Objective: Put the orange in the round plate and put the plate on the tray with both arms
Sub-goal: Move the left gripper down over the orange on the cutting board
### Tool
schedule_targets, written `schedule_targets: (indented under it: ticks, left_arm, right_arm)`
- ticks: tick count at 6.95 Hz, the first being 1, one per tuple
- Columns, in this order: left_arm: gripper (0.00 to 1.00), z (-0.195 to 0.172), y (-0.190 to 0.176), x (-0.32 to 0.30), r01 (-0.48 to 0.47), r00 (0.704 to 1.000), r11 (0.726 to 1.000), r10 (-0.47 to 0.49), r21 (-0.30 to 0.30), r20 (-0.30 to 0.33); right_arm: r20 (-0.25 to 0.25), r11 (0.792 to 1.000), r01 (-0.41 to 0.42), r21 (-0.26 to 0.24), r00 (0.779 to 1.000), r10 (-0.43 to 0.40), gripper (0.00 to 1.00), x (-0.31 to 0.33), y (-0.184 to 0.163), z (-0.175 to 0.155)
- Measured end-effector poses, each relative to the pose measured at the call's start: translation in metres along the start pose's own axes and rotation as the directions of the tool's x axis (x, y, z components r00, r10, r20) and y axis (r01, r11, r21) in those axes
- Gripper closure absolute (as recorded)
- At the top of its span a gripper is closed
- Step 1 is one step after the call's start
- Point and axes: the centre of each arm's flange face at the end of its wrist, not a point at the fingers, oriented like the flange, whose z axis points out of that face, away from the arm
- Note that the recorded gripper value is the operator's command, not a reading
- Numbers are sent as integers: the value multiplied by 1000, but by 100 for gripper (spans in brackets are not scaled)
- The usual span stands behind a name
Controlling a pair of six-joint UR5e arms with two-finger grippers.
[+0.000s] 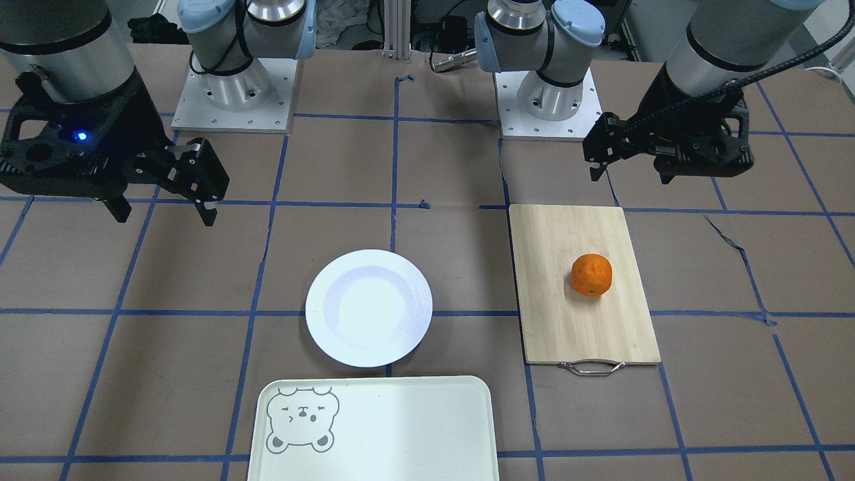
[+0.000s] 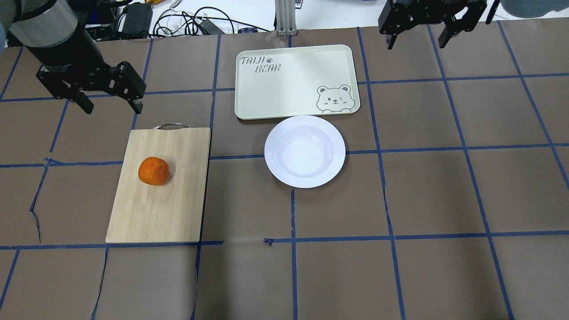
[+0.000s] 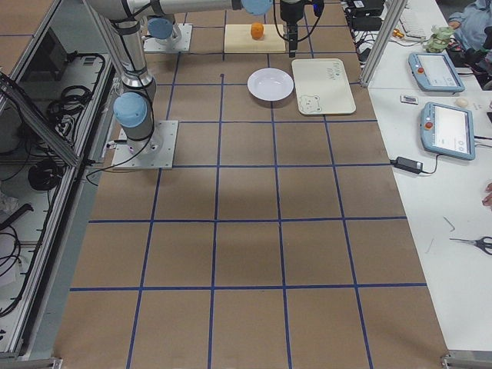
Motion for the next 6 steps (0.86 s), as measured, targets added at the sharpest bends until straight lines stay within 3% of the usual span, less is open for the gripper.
schedule_targets:
  ticks: [3, 6]
  left_arm:
    - [0, 24, -9, -8, 14, 1000, 999, -15, -36, -5]
    - [0, 101, -27, -34, 57, 998, 997, -58, -58, -12]
  right_arm:
    - [3, 1000, 0, -4, 1000, 0, 0, 0, -1, 3]
    - [3, 1000, -3, -1, 1000, 3, 0, 0, -1, 1]
